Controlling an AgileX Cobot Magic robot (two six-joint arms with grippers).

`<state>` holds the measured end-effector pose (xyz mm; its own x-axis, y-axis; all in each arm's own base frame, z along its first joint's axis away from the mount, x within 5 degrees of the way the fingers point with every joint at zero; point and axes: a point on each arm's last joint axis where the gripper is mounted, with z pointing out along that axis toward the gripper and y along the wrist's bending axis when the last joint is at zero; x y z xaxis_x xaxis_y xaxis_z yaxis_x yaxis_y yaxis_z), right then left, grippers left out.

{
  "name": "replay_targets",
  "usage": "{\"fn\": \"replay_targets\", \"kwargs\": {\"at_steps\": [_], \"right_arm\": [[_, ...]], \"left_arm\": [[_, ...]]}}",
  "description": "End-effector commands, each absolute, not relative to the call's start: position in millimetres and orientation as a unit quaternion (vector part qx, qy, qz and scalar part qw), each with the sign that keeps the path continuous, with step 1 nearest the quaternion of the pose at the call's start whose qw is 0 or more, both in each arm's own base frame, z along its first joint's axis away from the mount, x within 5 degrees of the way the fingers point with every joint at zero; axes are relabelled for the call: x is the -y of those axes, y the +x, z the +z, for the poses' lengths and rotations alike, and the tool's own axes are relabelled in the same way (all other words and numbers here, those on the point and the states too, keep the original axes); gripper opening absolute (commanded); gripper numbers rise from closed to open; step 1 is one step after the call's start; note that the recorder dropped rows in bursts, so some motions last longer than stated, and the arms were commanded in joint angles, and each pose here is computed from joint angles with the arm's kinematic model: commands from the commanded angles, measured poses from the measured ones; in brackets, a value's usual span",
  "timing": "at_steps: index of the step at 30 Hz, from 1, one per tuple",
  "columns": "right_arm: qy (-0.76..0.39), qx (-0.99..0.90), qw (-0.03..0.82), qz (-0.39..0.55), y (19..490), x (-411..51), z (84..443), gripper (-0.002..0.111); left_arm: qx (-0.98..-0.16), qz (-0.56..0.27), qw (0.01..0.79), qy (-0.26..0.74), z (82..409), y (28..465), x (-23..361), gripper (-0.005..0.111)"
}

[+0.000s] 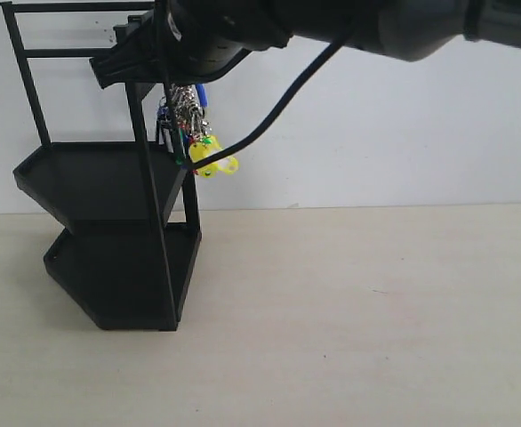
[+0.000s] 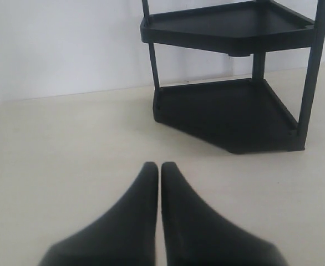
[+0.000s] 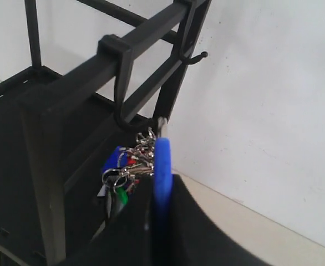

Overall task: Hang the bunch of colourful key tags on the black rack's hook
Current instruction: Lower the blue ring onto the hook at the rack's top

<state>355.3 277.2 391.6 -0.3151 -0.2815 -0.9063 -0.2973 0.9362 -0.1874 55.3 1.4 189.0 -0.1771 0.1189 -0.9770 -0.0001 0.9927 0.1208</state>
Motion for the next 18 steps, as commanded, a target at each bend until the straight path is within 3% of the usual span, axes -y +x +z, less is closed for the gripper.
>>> {"fn": "replay_targets", "kwargs": {"at_steps": [1, 18], "right_arm": [[-0.180, -0.792, 0.584, 0.007, 356, -277, 407, 0.000], [-0.233, -0.795, 0.559, 0.030, 364, -298, 383, 0.000]], "left_arm": [[-0.763, 0.045, 0.644, 0.039, 190, 55, -1, 0.004], [-0.763, 0.045, 0.644, 0.039, 190, 55, -1, 0.004]]}}
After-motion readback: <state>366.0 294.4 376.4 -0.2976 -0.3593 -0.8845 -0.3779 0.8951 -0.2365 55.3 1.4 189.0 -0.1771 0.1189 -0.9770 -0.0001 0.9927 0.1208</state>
